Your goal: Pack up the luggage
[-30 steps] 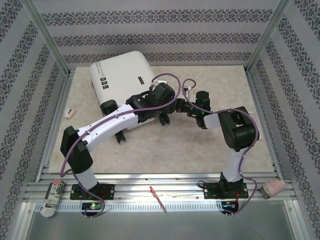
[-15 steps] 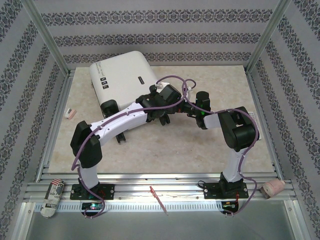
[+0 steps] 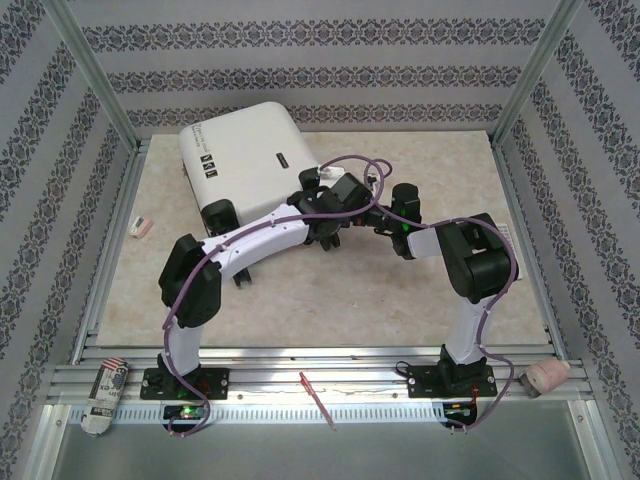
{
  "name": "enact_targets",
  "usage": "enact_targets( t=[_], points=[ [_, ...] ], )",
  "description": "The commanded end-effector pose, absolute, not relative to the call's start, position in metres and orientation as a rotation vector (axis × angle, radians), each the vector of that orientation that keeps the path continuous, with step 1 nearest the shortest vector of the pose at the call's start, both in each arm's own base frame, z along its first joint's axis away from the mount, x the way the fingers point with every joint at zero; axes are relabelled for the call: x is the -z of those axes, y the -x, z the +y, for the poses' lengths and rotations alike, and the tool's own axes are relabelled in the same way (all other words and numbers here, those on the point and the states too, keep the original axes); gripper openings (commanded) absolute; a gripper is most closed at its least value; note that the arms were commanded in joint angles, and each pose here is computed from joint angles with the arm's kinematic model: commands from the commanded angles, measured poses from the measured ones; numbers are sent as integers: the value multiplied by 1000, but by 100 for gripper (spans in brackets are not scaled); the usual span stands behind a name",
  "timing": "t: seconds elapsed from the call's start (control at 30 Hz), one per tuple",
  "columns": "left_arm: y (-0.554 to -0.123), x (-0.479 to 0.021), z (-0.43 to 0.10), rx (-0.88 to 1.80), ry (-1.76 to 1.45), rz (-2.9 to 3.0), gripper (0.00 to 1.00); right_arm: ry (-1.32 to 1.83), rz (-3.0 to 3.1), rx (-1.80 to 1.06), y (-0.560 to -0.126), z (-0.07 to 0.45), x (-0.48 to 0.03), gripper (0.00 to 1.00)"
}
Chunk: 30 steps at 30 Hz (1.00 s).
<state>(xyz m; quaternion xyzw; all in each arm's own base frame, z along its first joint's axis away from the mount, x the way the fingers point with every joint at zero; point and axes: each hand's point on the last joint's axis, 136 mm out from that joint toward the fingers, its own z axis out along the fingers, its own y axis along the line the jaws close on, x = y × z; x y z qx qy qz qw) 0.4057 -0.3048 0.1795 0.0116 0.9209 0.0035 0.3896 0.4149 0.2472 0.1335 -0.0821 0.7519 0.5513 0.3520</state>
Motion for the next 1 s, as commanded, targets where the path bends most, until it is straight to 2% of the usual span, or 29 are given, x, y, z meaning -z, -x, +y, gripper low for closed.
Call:
enact_targets(
  t=[0.0,0.2,0.47,0.7,0.97],
  points=[
    [-414,-195,-299,-31,5,2282,51,348,1854,-1473,-400,260,-155,0],
    [-409,-199,-292,-46,-8,2266,37,357,1848,-1479,-399,261,-155,0],
    [-404,-203,-294,-23,-71,2255,26,361,1848,-1474,-392,259,-156,0],
    [-379,-216,-328,86,-261,2176,25,363,1860,-1470,-378,260,-157,0],
    [-339,-219,-332,152,-383,2171,23,339,1885,-1411,-375,260,-153,0]
  ],
)
